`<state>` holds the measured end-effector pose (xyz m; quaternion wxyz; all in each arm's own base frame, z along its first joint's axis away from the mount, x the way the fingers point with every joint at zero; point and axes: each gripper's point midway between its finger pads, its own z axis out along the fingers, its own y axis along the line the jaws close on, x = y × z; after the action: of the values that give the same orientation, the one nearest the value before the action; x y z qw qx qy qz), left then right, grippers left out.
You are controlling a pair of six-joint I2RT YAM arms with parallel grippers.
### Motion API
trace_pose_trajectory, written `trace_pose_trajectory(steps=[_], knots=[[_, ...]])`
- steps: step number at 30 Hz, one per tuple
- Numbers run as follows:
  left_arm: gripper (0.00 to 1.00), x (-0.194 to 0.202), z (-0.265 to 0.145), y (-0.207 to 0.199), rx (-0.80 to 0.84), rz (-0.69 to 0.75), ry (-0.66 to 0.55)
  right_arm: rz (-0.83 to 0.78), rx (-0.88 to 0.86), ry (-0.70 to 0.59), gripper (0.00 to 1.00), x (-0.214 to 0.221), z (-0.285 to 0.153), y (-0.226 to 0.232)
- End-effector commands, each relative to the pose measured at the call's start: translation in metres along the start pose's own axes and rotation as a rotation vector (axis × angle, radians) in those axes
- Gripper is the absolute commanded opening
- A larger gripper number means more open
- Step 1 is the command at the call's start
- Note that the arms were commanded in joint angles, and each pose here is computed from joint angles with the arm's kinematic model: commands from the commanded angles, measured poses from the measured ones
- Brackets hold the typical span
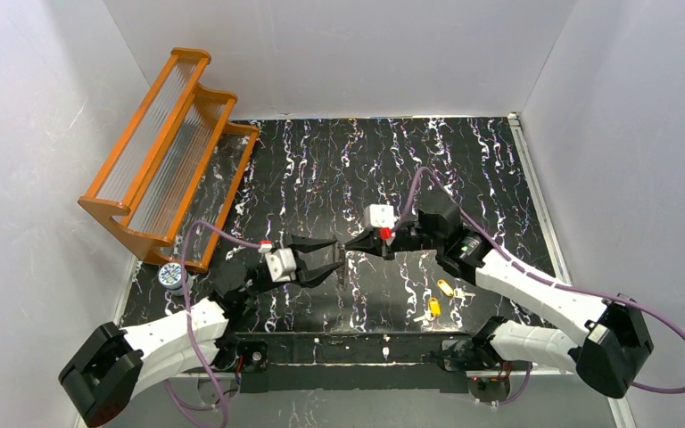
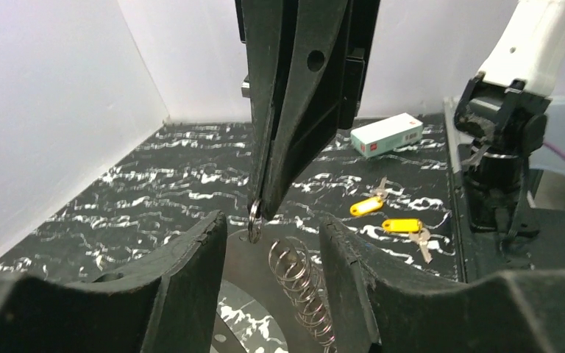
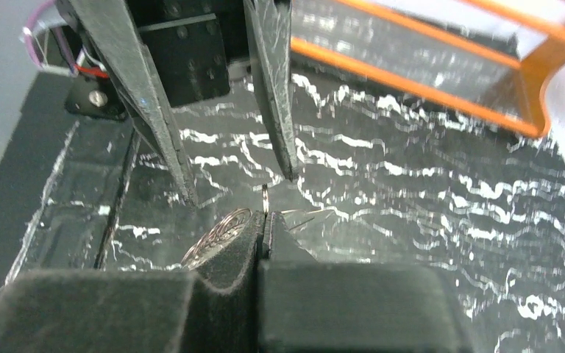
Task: Put the keys on the keyring
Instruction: Adjust the keyring.
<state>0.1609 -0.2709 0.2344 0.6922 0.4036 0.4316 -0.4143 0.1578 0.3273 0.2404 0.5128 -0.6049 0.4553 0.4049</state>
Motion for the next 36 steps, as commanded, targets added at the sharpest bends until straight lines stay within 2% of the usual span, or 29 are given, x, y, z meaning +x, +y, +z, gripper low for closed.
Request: trace_pose_trajectory(steps=[1, 6, 9, 14, 18, 24, 28, 33, 36], knots=[[0.48, 0.023, 0.005, 0.013, -0.013, 0.039, 0.185, 0.028, 0.042, 0.178, 0.01, 0.02, -0.007, -0.014], [0.45, 0.037, 0.008, 0.015, 0.016, 0.049, 0.289, 0.099, 0.032, 0.322, 0.01, 0.04, -0.01, -0.017], [0.36, 0.046, 0.01, 0.013, 0.055, 0.058, 0.332, 0.125, 0.032, 0.365, 0.01, 0.046, -0.011, -0.019], [0.34, 0.053, 0.014, 0.011, 0.09, 0.055, 0.361, 0.169, 0.009, 0.415, 0.01, 0.053, -0.01, -0.017], [0.33, 0.056, 0.018, 0.013, 0.096, 0.055, 0.373, 0.178, -0.012, 0.406, 0.01, 0.053, -0.008, -0.014], [0.25, 0.06, 0.026, 0.01, 0.136, 0.04, 0.377, 0.184, -0.029, 0.393, 0.01, 0.052, -0.005, -0.012], [0.17, 0.063, 0.028, 0.008, 0.152, 0.032, 0.381, 0.182, -0.028, 0.391, 0.01, 0.052, -0.004, -0.012], [0.0, 0.065, 0.029, 0.008, 0.158, 0.03, 0.385, 0.181, -0.025, 0.395, 0.01, 0.054, -0.004, -0.012], [0.0, 0.066, 0.028, 0.009, 0.151, 0.032, 0.389, 0.175, -0.015, 0.398, 0.01, 0.055, -0.005, -0.014]])
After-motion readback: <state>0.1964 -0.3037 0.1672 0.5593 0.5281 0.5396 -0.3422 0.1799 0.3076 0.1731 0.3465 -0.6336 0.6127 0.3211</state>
